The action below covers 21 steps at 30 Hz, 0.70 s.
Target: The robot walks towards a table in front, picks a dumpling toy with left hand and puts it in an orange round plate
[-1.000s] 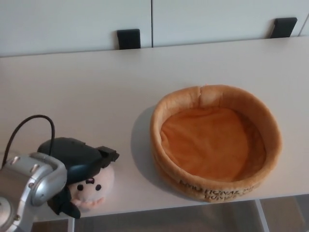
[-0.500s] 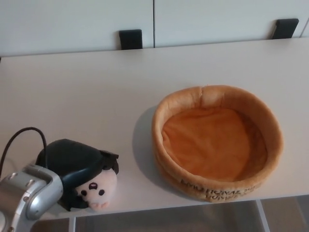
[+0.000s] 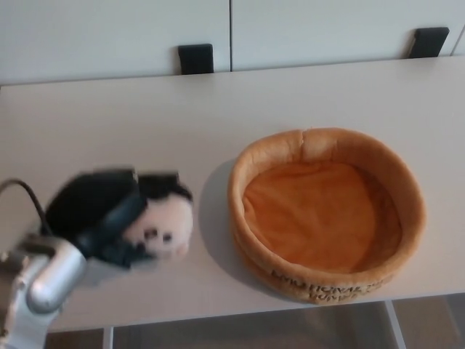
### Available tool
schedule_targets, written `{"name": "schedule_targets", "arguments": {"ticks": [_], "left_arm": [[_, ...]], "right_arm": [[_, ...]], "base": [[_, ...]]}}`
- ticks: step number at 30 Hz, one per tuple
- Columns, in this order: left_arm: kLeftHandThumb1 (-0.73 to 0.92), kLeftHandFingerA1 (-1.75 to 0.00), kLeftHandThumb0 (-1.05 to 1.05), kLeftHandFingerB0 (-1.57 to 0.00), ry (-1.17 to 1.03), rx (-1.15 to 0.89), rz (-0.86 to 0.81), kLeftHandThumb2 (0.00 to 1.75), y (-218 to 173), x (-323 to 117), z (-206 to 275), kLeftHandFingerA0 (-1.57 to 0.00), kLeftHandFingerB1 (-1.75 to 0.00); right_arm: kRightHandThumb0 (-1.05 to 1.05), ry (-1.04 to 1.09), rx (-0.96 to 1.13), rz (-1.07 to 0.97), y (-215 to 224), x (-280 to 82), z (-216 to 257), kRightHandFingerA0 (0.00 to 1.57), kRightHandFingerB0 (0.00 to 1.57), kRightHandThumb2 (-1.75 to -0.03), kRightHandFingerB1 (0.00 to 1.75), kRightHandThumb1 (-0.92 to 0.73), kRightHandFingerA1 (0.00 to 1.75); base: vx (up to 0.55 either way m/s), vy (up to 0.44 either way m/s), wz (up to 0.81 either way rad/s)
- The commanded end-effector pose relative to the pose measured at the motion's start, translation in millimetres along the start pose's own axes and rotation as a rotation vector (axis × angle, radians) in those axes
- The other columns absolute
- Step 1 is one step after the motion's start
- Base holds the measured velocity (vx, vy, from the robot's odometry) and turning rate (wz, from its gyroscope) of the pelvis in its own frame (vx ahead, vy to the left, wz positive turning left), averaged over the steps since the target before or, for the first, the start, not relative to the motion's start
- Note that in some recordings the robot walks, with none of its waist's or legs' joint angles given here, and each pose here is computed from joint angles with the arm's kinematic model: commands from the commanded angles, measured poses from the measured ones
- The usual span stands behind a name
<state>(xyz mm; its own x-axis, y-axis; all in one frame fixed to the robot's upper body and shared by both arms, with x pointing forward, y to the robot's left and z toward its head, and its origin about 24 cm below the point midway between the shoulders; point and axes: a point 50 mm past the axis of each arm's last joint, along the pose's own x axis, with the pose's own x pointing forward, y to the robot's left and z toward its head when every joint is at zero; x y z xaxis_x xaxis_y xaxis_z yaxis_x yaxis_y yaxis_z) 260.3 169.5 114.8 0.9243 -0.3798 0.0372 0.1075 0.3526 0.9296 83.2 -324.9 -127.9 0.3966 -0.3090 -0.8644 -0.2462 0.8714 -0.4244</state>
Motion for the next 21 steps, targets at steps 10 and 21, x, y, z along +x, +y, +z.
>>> {"name": "schedule_targets", "arguments": {"ticks": [10, 21], "left_arm": [[0.68, -1.61, -0.24, -0.92, -0.304, -0.109, 0.377, 0.63, 98.8, 28.9, 71.1, -0.9, -0.71], [0.66, -1.59, -0.29, -0.86, -0.388, -0.083, 0.224, 0.59, 52.6, 78.0, 124.3, -0.91, -0.62]], "right_arm": [[-0.29, 0.008, -0.016, 0.001, -4.6, -3.0, -8.1, 0.62, 0.48, -0.59, 0.38, -0.67, 0.46], [-0.29, 0.02, -0.017, 0.004, -2.0, -3.3, -10.6, 0.61, 0.47, -0.6, 0.38, -0.68, 0.44]], "base": [[0.0, 0.0, 0.0], [0.0, 0.0, 0.0]]}}
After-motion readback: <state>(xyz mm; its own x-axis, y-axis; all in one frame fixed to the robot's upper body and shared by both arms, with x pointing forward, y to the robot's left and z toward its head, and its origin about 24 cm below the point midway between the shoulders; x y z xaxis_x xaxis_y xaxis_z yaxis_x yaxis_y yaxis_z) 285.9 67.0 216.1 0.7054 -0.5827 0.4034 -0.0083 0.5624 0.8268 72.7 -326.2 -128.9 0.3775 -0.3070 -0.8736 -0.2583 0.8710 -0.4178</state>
